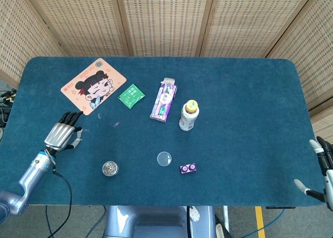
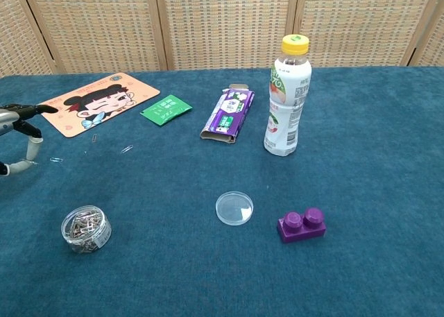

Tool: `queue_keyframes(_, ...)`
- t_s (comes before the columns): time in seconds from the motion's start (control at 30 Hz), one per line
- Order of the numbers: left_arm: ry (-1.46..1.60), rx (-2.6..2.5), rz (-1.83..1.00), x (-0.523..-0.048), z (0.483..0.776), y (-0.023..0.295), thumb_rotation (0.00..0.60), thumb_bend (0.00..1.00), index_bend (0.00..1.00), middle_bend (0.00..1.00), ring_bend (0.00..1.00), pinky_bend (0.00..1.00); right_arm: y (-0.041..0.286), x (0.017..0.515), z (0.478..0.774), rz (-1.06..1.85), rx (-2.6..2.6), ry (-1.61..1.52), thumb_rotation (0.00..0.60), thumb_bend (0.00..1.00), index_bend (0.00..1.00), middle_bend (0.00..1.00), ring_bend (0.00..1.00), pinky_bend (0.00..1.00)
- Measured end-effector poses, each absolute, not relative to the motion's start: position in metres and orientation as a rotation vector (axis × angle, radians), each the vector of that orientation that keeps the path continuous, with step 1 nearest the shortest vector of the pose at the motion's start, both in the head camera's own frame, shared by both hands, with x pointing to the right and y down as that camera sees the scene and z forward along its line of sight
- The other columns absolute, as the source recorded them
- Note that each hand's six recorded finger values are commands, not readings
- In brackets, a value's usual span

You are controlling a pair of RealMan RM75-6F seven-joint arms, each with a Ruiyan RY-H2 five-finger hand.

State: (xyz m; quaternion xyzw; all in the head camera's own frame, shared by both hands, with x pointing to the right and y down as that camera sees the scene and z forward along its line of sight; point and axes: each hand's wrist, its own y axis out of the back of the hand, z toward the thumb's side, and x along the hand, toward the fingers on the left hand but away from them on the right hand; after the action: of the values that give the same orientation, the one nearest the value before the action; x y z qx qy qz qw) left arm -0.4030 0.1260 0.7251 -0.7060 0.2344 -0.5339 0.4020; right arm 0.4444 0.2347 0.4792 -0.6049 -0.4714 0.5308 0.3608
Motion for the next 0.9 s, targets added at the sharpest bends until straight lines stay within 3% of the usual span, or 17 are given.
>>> queue_keyframes(0.53,0.490,-1.882,-1.049,-0.326,0.673,0.160,0.600,0.40,0.69,0.00,0.00,0.00,0.235,0.448,0.474,1.353,-1.561,-1.236,0.600,0.00,0.04,0.00,0.00,0.00)
queue_keyframes(0.9,0.331,-1.943,-0.988,-0.305,0.663,0.203,0.600,0.40,0.69,0.00,0.00,0.00,0.235,0.450,0.471,1.341,-1.566,-1.246,0.600,0.00,0.04,0.00,0.00,0.00)
